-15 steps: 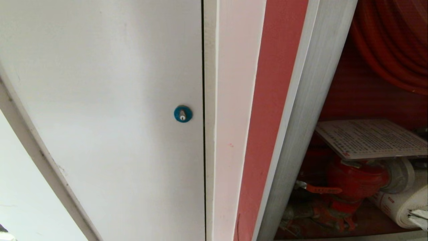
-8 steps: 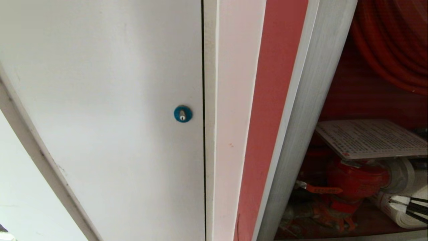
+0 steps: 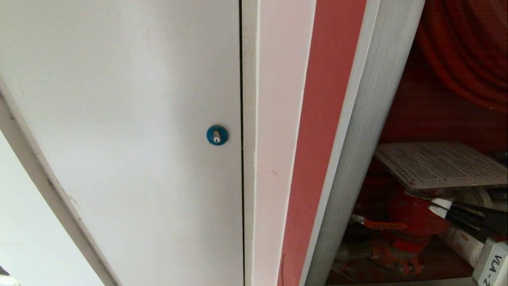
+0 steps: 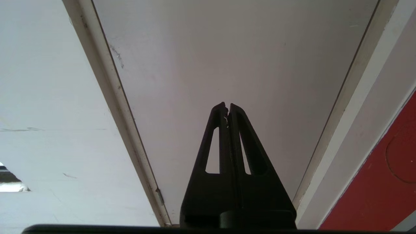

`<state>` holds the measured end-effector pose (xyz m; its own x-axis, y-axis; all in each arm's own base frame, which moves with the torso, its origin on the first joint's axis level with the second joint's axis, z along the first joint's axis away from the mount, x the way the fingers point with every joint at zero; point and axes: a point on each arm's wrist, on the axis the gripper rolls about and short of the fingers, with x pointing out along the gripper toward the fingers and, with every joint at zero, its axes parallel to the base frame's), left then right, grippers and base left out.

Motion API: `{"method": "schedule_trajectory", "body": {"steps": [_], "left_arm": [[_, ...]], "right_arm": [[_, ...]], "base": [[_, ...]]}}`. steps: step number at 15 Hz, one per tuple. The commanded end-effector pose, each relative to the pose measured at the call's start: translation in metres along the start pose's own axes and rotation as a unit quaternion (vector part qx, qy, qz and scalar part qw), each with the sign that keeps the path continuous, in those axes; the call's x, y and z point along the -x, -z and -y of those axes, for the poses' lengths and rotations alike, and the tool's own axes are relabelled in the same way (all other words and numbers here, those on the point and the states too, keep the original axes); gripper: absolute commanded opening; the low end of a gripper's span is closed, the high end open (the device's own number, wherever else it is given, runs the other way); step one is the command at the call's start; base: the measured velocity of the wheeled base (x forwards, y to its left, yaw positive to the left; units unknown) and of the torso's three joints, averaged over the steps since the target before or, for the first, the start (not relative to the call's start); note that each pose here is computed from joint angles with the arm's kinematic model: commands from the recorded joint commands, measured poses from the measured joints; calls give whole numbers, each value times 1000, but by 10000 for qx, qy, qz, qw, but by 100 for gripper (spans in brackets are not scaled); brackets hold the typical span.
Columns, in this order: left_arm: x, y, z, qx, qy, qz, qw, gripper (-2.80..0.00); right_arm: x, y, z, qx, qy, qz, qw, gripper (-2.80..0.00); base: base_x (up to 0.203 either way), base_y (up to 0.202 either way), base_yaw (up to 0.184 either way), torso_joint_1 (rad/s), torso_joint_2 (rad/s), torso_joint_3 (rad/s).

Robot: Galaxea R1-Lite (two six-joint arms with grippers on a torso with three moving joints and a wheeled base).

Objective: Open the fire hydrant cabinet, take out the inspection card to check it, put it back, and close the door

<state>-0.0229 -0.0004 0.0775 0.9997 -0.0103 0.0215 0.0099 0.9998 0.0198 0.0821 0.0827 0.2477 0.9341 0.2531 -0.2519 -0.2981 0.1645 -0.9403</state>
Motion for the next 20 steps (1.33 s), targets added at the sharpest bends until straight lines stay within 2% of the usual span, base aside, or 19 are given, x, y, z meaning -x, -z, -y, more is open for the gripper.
{"method": "schedule_trajectory", "body": {"steps": [1, 4, 8, 9, 16, 20], "left_arm": [[-1, 2, 0, -1, 3, -31, 10000, -280], [-1, 2, 0, -5, 7, -31, 10000, -280], [-1, 2, 0, -1, 3, -31, 10000, -280], [-1, 2, 0, -1, 3, -31, 10000, -280], [-1, 2, 0, -1, 3, -31, 10000, -280], [-1, 2, 0, -1, 3, -31, 10000, -280]], "right_arm": [[4, -3, -2, 165, 110, -115, 9997, -280], [6, 0, -2, 350, 191, -381, 9985, -280], [1, -3, -4, 434, 146, -477, 9978, -280], [2, -3, -3, 468, 147, -461, 9977, 0], [-2, -8, -4, 517, 119, -364, 9979, 0], [-29, -22, -2, 484, 130, -681, 9964, 0]], "base": [[0, 0, 0, 0, 0, 0], [0, 0, 0, 0, 0, 0], [0, 0, 0, 0, 0, 0], [0, 0, 0, 0, 0, 0], [0, 0, 0, 0, 0, 0], [0, 0, 0, 0, 0, 0]]}}
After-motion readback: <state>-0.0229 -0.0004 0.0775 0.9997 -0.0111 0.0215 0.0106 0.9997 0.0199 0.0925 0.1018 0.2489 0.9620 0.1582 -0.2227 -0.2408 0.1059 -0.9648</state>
